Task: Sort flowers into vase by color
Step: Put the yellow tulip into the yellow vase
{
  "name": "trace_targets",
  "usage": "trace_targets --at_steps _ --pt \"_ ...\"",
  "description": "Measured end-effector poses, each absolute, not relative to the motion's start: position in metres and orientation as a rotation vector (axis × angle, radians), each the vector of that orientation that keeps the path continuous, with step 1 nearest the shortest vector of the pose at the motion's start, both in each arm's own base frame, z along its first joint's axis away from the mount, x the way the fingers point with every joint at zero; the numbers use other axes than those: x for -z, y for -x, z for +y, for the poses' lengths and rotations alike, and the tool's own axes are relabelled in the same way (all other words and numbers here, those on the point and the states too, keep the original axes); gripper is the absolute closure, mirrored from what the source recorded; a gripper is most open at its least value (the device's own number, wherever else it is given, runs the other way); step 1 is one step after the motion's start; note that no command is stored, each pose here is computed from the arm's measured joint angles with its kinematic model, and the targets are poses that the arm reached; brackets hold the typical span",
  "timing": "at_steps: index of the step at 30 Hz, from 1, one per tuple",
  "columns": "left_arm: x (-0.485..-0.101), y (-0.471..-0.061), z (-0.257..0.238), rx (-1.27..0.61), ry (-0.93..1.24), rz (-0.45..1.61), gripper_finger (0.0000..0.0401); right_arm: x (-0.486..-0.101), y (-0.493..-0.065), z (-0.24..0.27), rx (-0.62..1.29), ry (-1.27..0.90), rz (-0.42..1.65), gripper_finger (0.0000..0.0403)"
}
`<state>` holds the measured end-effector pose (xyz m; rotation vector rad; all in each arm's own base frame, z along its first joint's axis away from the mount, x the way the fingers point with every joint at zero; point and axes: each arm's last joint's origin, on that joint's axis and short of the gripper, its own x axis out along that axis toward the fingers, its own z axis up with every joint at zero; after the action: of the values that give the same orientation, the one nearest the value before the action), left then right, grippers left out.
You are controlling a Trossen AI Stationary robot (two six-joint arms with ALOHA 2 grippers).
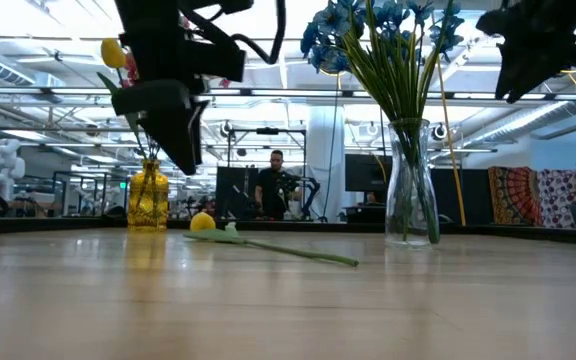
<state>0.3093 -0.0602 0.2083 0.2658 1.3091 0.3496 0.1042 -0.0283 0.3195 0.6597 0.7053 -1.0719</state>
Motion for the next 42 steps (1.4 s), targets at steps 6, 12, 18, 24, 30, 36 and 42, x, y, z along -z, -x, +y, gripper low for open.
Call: trace_targets --at_steps 6,12,18,24,30,36,42 --pt "-0.22 -0.306 -0.072 -0.536 -0.017 1.256 0.0209 -0.292 -0.11 -0.039 1.022 -0.63 0.849 0.03" --pt "-0.237 -0.312 -0.07 -0.795 0.403 1.059 0.0209 -0.269 -0.115 -0.058 0.97 -0.605 0.855 0.0324" --pt "-0.234 -0.316 -0.061 -1.08 0.871 0.861 0.0209 -0.264 -0.114 -0.081 0.856 -0.57 0.819 0.0356" --pt "-0.234 -0.322 -0.055 -1.165 1.078 0.748 0.0209 -0.258 -0.106 -0.102 0.84 -0.507 0.791 0.0385" --pt "-0.213 -0.344 -0.051 -1.143 1.175 0.731 0.0209 -0.257 -0.104 -0.118 0.786 -0.518 0.745 0.0402" --pt "-0.175 -0.362 -0.051 -1.214 1.316 0.769 0.0209 -0.257 -0.104 -0.121 0.778 -0.488 0.749 0.0402" --pt "-0.163 -0.366 -0.044 -1.264 1.352 0.769 0.0209 -0.257 -0.104 -0.12 0.724 -0.443 0.769 0.0402"
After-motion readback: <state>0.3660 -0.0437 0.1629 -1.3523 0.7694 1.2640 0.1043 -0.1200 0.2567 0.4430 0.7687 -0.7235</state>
